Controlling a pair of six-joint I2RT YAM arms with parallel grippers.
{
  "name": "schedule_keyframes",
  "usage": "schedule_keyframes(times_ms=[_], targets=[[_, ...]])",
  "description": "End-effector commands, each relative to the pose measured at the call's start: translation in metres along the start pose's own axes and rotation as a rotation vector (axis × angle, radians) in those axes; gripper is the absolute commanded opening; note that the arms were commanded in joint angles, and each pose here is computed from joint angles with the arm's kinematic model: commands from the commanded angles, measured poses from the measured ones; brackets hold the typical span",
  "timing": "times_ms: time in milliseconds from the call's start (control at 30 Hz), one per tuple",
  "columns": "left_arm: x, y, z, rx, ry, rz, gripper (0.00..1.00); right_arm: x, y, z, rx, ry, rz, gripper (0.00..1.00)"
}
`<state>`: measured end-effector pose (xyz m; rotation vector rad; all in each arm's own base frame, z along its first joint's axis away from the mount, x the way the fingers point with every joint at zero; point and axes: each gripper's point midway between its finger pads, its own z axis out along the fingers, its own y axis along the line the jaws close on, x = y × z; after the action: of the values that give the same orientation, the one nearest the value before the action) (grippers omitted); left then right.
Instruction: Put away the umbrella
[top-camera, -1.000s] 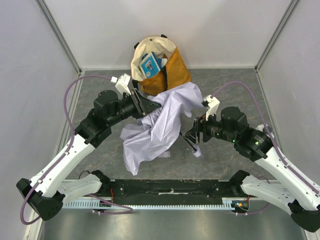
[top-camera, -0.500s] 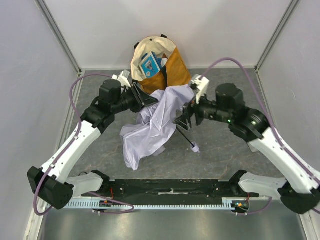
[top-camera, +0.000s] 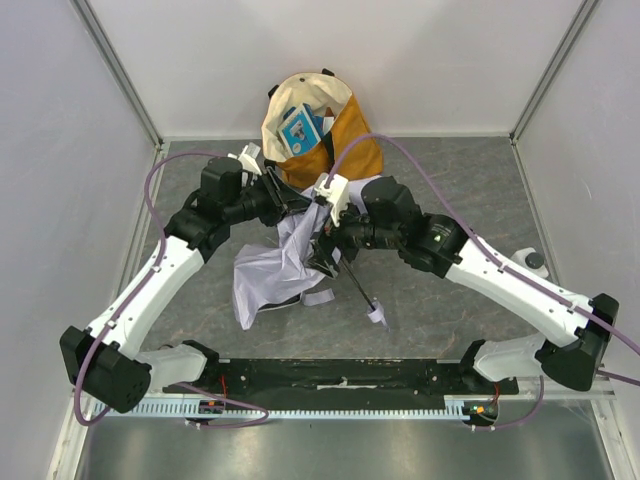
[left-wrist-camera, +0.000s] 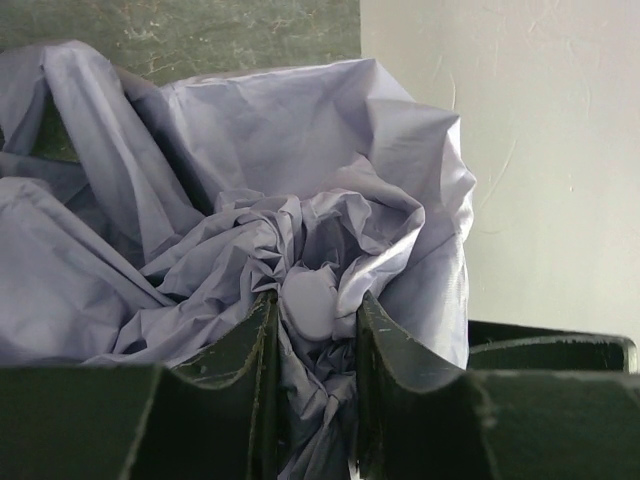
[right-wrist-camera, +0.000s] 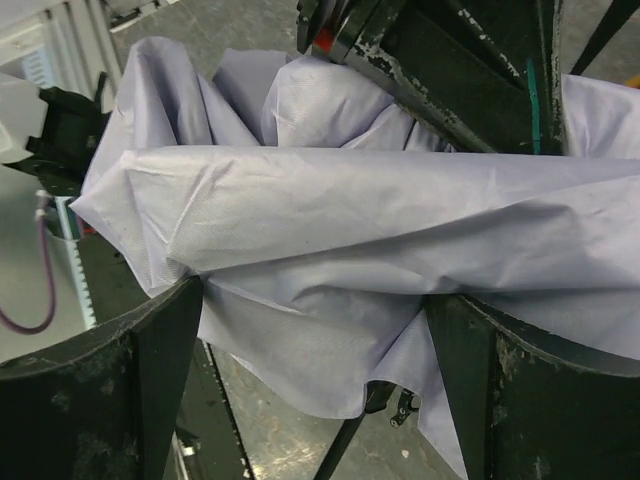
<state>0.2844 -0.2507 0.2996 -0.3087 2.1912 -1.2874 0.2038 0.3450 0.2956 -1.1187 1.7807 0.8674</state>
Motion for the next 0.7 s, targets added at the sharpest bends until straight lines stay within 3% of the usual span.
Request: schedule_keyframes(times_ms=[0,167,333,467,533,667], targets=[[-0.002,-0.049,-0.012,0.165,0.024,-0.041,0.02,-0.003,0.007,0.018,0.049,-0.010,-0.077,0.98],[0.000,-0.047,-0.013,0.172,0.021,-0.046,0.02,-0.012,-0.025,0.008,0.299,-0.044,0.020,0.98],[-0.006,-0.026,-0.010,0.072,-0.034,-0.032,0.02,-0.013,-0.019,-0.010,0.361,-0.030,0.165,0.98],[0.002,-0.001,-0.003,0.000,-0.006,-0.007,0.02,-0.002,-0.022,-0.027,0.433,-0.013,0.196,0.98],[0.006,-0.006,0.001,0.116,-0.013,0.116,0.02,0.002,-0.013,-0.026,0.381,-0.026,0.194,0.98],[0.025,-0.003,-0.002,0.353,-0.064,0.172,0.02,0.012,0.001,-0.021,0.292,-0.008,0.177,0.98]])
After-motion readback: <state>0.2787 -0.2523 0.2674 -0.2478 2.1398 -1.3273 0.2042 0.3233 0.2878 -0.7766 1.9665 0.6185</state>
